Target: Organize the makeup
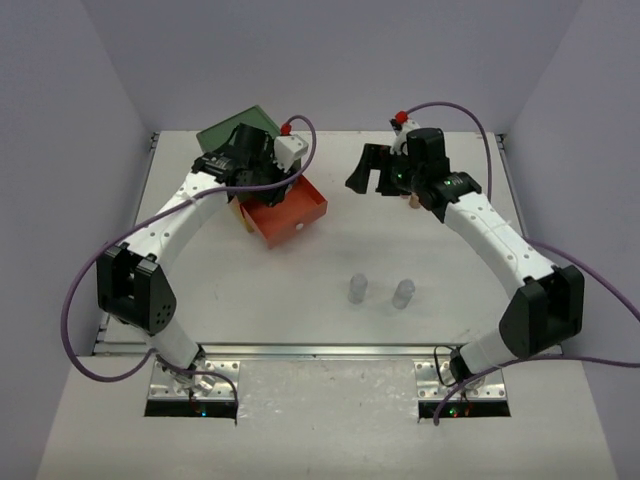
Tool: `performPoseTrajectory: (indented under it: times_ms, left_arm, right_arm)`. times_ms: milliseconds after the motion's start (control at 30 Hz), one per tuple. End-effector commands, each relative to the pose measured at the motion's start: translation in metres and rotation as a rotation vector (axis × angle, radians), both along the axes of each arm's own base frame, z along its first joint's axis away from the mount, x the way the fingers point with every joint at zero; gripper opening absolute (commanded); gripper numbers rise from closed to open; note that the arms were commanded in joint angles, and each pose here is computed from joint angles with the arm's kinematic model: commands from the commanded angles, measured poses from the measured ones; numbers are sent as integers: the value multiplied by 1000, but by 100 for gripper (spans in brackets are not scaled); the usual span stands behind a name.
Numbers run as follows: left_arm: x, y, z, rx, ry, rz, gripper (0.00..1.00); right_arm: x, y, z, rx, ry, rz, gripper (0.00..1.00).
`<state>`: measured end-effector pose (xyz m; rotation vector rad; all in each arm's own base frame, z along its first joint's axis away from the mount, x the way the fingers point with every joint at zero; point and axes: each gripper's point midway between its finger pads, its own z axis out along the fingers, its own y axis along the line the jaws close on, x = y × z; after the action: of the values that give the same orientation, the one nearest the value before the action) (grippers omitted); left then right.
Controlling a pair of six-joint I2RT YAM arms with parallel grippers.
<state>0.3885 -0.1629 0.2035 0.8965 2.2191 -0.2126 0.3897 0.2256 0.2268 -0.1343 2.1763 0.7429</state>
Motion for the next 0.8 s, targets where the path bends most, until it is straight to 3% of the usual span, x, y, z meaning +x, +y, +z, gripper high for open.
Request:
performPoseTrajectory:
  times_ms: [0, 67, 200, 267, 400, 533, 767]
  left_arm:
    - [16, 0, -7, -7, -20, 75, 3]
    - [17, 1, -17, 9, -1, 79, 6]
    - [16, -1, -32, 38, 29, 70, 26]
    - [16, -4, -35, 34, 37, 59, 45]
    - [15, -9, -37, 15, 50, 50, 60]
    - [14, -11, -35, 7, 59, 46, 65]
    - [17, -20, -3, -43, 20, 24, 67]
  right_arm:
    - [-2, -52, 10, -207, -127, -128, 99]
    - [-7, -59, 5, -247, -126, -131, 99]
    - [-23, -62, -11, -290, -83, -77, 99]
    - [-34, -60, -19, -293, -55, -30, 99]
    - [-52, -60, -39, -309, -7, 31, 99]
    - [-76, -38, -40, -261, -18, 203, 99]
    - [-123, -19, -48, -396, -59, 457, 99]
